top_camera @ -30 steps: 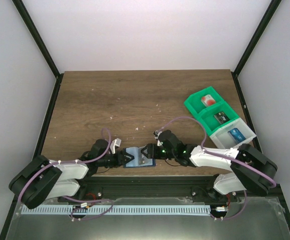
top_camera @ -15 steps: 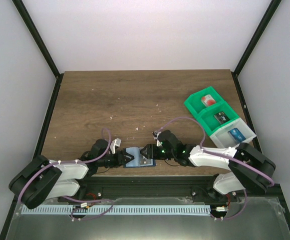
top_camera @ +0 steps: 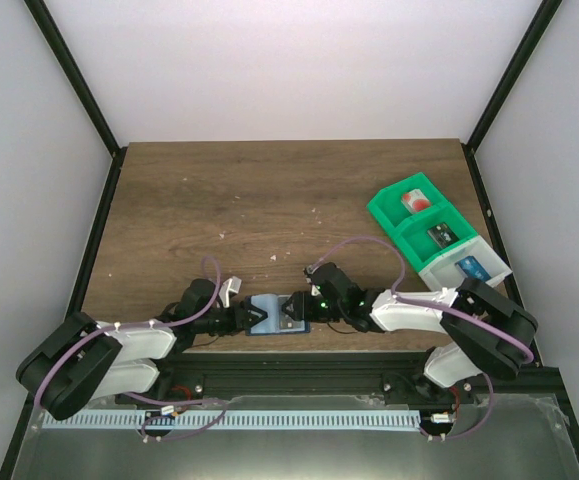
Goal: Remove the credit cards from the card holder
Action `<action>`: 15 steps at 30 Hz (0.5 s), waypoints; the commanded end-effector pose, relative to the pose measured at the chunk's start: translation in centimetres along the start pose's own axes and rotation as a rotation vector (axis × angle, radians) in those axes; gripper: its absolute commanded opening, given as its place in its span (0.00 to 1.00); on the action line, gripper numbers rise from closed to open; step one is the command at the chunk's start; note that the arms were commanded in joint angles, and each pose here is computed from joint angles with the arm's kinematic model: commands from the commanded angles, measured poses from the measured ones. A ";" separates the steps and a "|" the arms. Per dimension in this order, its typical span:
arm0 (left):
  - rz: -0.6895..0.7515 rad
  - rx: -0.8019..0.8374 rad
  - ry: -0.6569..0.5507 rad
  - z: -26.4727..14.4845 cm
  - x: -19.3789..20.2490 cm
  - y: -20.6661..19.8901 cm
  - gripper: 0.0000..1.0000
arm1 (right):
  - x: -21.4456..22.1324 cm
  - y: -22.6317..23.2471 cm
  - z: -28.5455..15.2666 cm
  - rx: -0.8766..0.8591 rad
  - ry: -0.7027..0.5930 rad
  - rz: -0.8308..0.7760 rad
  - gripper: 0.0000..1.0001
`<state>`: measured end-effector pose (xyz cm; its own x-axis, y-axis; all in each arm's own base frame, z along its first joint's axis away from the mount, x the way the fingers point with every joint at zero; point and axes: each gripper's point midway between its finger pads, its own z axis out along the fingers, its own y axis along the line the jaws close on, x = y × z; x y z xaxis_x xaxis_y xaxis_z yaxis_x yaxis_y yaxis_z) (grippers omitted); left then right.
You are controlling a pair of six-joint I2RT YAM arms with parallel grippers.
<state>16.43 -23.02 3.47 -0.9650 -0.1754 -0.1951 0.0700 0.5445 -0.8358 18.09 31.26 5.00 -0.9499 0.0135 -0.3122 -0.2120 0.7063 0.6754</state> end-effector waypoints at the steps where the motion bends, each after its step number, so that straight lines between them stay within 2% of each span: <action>1: -0.020 -0.048 0.008 -0.1 0.6 1.3 0.44 | -0.7 -0.1 0.2 0.036 -0.027 -0.012 0.49; 10: -0.023 -0.051 0.006 -0.1 0.7 1.6 0.44 | -1.6 -0.6 -0.7 0.093 -0.077 -0.062 0.42; 15: -0.024 -0.051 0.009 0.0 0.8 1.6 0.44 | -1.5 -0.8 -0.1 0.100 -0.061 -0.069 0.34</action>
<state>16.42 -23.00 3.46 -0.9649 -0.1757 -0.1952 0.0699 0.5447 -0.8357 18.89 29.85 4.24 -0.9316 0.0130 -0.3632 -0.2231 0.7684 0.5998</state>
